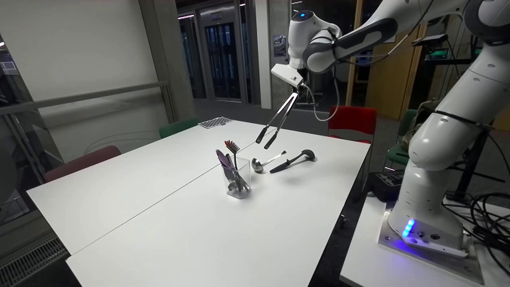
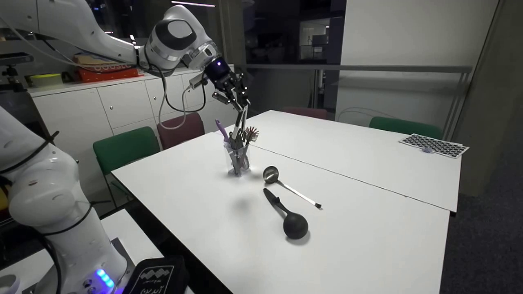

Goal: Put the black tongs in the cutlery holder.

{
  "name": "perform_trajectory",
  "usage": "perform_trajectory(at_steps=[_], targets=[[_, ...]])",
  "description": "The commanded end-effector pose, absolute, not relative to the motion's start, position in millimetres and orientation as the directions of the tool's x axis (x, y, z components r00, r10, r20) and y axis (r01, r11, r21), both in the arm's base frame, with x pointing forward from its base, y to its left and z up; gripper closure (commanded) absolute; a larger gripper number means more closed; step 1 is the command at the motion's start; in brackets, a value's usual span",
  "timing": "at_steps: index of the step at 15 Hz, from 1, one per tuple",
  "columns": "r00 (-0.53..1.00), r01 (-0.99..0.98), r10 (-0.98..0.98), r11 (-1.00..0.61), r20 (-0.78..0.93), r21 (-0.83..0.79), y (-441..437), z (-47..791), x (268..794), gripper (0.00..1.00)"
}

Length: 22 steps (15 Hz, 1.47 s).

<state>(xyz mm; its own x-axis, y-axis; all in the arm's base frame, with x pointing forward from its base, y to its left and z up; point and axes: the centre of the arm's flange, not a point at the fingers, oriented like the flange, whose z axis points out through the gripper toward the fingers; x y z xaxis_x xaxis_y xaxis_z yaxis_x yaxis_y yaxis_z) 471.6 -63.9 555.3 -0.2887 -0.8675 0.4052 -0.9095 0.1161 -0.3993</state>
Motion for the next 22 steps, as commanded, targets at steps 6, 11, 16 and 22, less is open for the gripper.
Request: perform_trajectory(at_steps=[6,11,16,22], targets=[[-0.269,-0.936,-0.783,0.075,0.561,-0.344,-63,566,471,0.92],[-0.199,-0.957,-0.712,-0.007,0.673,-0.29,-47,578,484,0.92],[-0.137,-0.961,-0.691,-0.081,0.71,-0.265,-22,585,509,0.92],[-0.097,-0.959,-0.689,-0.128,0.718,-0.252,-3,584,546,0.92]])
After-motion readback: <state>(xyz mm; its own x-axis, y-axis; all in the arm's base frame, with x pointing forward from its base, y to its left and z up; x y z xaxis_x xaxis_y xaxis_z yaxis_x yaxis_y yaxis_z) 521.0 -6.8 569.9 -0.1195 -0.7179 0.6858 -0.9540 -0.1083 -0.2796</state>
